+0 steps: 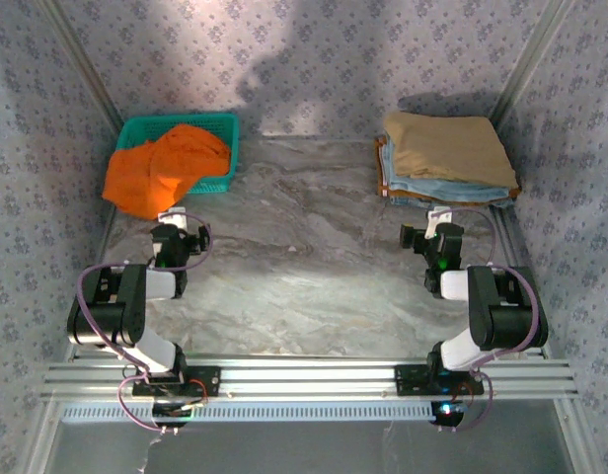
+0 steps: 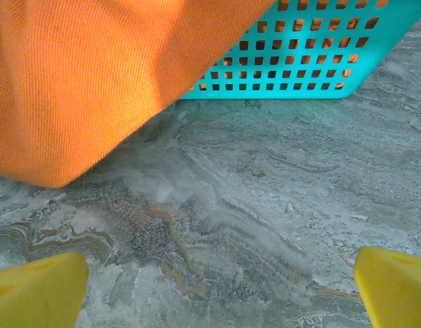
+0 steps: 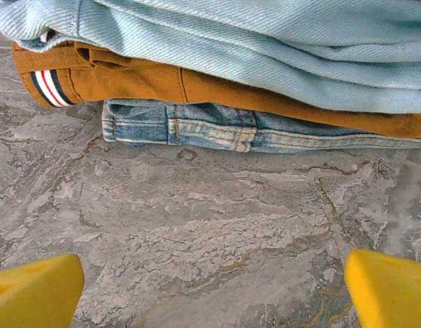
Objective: Fold and stack the trousers
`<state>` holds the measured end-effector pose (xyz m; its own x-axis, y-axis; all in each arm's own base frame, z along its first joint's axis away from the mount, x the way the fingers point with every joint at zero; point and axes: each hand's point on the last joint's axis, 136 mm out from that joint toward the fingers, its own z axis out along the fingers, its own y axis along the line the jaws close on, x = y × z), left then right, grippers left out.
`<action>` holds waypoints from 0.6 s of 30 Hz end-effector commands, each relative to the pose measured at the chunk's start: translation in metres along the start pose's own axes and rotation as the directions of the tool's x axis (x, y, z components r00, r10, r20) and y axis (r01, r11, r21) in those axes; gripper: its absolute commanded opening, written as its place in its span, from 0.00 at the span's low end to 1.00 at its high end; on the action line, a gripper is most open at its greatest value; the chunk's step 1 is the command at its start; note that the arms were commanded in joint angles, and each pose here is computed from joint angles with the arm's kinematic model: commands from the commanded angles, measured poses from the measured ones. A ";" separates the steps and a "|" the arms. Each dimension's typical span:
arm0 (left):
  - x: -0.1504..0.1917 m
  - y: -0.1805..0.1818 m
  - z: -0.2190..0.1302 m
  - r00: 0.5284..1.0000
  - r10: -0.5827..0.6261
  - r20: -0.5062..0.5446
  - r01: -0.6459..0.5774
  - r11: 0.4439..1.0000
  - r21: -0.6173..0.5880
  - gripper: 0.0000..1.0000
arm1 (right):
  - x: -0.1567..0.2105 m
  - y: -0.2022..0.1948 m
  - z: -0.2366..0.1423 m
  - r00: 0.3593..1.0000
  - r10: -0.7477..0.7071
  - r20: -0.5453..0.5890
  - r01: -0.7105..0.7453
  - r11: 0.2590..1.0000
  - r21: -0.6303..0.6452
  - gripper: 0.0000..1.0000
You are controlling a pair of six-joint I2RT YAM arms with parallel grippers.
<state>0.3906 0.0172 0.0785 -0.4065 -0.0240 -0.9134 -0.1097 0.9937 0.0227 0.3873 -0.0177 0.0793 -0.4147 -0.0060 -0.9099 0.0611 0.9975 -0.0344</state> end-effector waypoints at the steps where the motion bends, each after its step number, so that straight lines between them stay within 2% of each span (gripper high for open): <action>1: -0.012 -0.004 0.001 0.999 0.007 0.034 -0.008 1.000 0.021 1.00 | -0.005 -0.001 0.002 1.000 -0.002 0.006 0.002 1.000 -0.006 1.00; 11: -0.017 0.002 0.002 0.999 -0.019 0.038 0.019 1.000 0.010 1.00 | -0.007 -0.002 0.002 1.000 -0.008 0.010 0.008 1.000 0.008 1.00; 13: -0.032 0.009 -0.002 1.000 -0.027 -0.002 0.027 0.999 -0.034 1.00 | -0.018 -0.009 0.001 1.000 -0.008 -0.013 0.009 0.998 0.069 1.00; 15: -0.057 0.005 -0.013 0.999 0.007 -0.049 -0.008 1.000 -0.010 1.00 | -0.041 -0.013 -0.002 0.999 -0.016 -0.049 0.022 0.993 0.120 1.00; 16: -0.071 0.001 -0.019 0.999 0.019 -0.045 -0.018 1.000 0.013 1.00 | -0.046 -0.012 -0.005 0.997 -0.025 -0.068 0.034 0.992 0.123 1.00; 18: -0.103 -0.001 -0.038 1.000 0.013 -0.022 -0.013 1.000 0.029 1.00 | -0.075 -0.005 -0.018 0.999 -0.026 -0.027 0.029 0.992 0.126 1.00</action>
<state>0.4036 0.0183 0.1379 -0.4319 -0.0269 -0.9015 -0.1048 0.9943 0.0206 0.4027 -0.0198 0.1132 -0.4561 -0.0227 -0.8896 0.1135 0.9900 -0.0834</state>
